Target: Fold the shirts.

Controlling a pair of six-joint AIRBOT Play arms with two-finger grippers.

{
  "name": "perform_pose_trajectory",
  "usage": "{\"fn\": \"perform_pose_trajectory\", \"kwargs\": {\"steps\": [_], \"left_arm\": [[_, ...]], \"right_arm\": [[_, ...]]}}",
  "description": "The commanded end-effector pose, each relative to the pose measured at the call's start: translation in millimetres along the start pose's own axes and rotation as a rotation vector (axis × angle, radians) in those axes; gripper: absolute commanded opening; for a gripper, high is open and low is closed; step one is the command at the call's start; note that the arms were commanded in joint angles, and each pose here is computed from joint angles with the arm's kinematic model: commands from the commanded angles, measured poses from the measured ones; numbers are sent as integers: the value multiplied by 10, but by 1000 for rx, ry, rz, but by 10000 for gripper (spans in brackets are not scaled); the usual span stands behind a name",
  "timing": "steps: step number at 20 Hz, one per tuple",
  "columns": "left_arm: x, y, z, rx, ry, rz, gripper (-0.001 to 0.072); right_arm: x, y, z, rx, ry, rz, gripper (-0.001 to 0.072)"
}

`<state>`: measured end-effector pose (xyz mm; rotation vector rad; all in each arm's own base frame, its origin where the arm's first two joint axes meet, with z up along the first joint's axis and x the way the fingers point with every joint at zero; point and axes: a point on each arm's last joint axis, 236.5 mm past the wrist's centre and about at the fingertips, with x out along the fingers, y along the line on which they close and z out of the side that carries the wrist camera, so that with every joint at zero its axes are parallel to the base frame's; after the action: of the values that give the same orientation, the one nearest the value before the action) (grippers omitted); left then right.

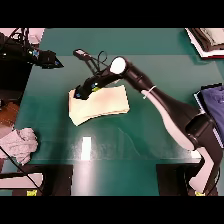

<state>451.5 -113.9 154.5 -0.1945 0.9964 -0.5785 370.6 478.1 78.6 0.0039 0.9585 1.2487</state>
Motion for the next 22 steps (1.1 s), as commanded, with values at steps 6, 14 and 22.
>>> {"fn": "perform_pose_trajectory", "kwargs": {"steps": [6, 14, 22], "left_arm": [[-10, 30, -76, 17, 31, 8, 23], [-9, 43, -33, 16, 13, 14, 23], [-9, 43, -35, 17, 13, 14, 23]], "right_arm": [[-1239, -1333, -1070, 460, 111, -202, 565], [-1320, -1959, -1714, 820, -40, -233, 707], [-607, -1687, -1595, 900, -88, -30, 687]]}}
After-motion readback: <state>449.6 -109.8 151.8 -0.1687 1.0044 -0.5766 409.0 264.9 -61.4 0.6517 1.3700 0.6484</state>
